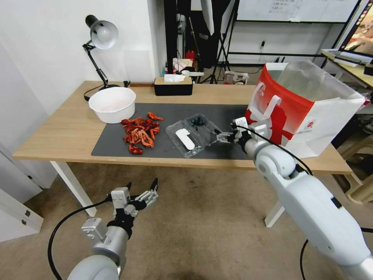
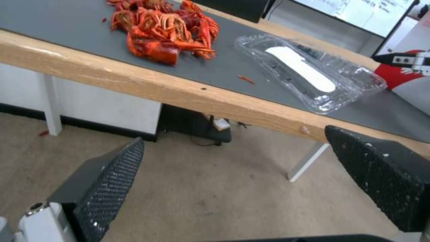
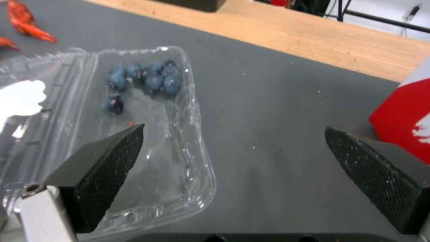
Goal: Close the takeout container lid, then place the container into the takeout bag.
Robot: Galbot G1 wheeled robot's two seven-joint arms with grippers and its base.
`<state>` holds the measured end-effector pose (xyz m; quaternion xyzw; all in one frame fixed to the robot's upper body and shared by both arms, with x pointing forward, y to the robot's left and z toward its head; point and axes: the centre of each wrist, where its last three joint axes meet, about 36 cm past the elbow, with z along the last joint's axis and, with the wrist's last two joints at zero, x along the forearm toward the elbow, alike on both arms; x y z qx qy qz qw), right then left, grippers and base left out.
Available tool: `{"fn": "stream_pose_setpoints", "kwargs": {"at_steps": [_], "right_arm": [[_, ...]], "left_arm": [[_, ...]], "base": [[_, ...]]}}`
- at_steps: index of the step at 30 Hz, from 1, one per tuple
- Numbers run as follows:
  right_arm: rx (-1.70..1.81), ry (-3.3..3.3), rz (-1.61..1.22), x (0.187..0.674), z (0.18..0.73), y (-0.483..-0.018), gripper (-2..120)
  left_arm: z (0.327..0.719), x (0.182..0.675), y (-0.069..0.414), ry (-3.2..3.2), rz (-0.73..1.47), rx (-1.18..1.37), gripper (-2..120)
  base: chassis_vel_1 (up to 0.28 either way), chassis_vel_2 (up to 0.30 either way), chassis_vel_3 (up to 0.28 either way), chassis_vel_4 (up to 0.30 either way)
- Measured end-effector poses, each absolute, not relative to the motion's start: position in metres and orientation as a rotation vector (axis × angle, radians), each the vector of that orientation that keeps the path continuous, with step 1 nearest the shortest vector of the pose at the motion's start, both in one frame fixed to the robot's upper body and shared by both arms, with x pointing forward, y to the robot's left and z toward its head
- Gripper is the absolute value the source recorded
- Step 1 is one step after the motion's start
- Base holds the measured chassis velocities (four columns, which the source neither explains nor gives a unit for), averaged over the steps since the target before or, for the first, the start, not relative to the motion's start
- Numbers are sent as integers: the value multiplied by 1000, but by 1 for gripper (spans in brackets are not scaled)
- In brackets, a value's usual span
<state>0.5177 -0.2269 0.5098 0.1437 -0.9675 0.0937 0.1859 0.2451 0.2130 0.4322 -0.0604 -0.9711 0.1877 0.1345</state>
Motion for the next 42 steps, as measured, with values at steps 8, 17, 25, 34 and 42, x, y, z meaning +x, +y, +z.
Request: {"fn": "stream_pose_setpoints", "kwargs": {"at_steps": [8, 17, 25, 34, 42], "right_arm": [[401, -2649, 343, 533, 513, -217, 100], [412, -2592, 357, 551, 501, -215, 100], [415, -2585, 364, 557, 500, -215, 100], [396, -2574, 367, 562, 495, -219, 100], [383, -2577, 369, 559, 494, -223, 100]], "left_arm": [[428, 245, 213, -2811, 545, -167, 100], [425, 245, 214, -2815, 545, -162, 100], [421, 244, 213, -2822, 548, -152, 100], [420, 244, 213, -2823, 545, -154, 100], [419, 244, 213, -2828, 544, -153, 100]], "base": [[0, 0, 0, 0], [0, 0, 0, 0], [0, 0, 0, 0], [0, 0, 0, 0], [0, 0, 0, 0]]}}
